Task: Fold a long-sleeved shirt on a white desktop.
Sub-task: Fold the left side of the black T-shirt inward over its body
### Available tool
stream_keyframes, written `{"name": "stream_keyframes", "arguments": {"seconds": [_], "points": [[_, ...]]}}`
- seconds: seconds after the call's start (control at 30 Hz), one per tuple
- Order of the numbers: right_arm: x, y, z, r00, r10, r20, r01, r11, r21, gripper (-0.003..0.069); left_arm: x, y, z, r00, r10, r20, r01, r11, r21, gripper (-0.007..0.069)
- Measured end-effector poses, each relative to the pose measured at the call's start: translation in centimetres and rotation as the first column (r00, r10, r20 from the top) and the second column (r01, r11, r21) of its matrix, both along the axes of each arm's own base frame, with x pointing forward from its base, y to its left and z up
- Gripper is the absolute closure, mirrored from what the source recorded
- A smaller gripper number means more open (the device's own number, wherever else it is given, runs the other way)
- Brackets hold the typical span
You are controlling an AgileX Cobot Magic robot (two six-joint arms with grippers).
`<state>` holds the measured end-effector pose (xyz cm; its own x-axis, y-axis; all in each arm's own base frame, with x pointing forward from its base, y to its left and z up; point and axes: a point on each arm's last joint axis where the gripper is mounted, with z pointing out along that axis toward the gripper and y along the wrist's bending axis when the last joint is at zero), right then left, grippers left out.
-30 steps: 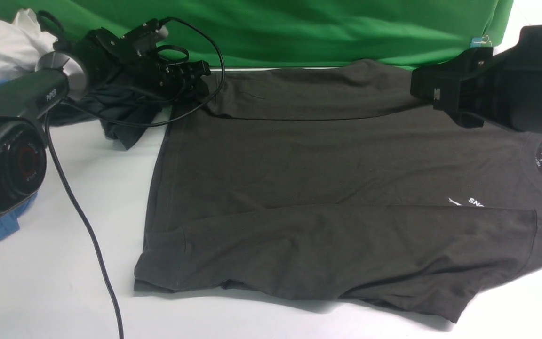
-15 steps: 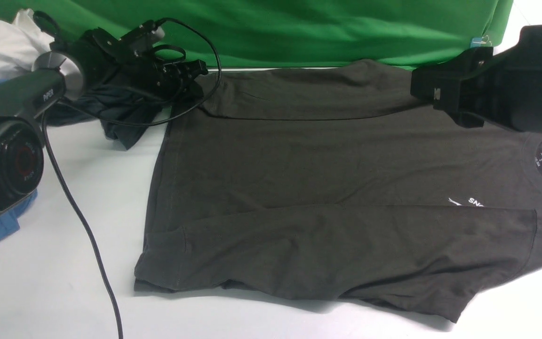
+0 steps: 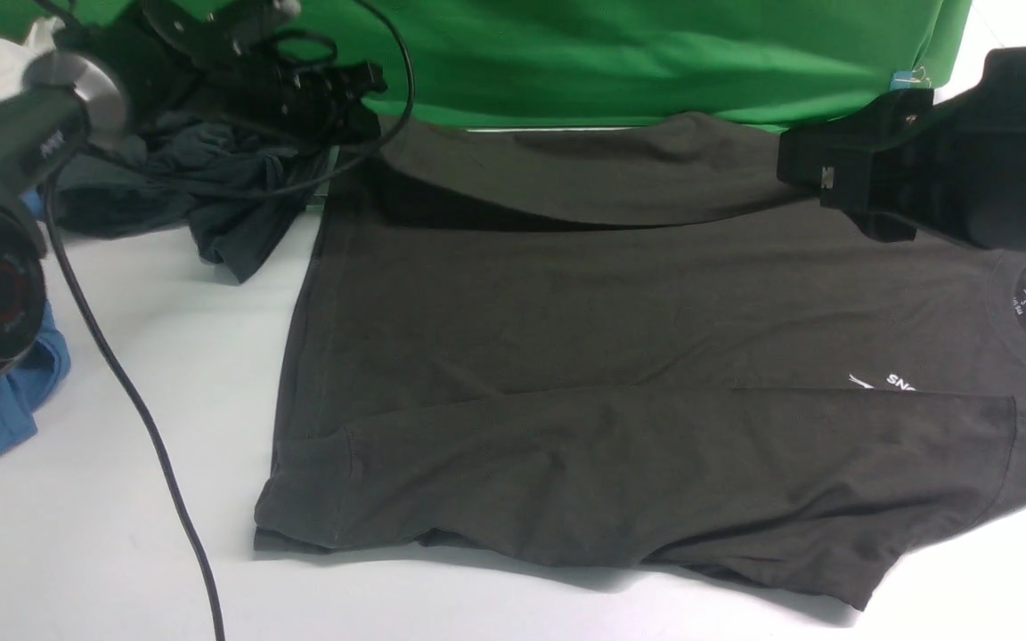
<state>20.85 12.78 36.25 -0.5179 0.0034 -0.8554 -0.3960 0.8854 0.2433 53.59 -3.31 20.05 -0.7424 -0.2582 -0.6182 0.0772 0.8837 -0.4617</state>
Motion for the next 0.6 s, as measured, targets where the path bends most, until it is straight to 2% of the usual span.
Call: {"name": "stream_keyframes", "arguments": {"seconds": [0.1,0.3,0.6], "points": [[0.0,0.0,0.0,1.000,0.000,0.000,0.000,1.000,0.000,0.0418,-0.5,-0.1,0.4,0.999,-0.020,-0.043,0.020,1.000,-0.003,0.0558],[-0.1,0.0,-0.1,1.000,0.000,-0.013,0.000,1.000,-0.008,0.0418,-2.0,-0.2,-0.7,0.970,-0.102,-0.219,0.117,0.991,0.057,0.0558],[-0.4,-0.2,-0.8,0.995,-0.016,-0.096,0.013,0.999,-0.031,0.0418,-3.5,-0.5,-0.5,0.921,-0.189,-0.341,0.211,0.977,0.029,0.0558]]}}
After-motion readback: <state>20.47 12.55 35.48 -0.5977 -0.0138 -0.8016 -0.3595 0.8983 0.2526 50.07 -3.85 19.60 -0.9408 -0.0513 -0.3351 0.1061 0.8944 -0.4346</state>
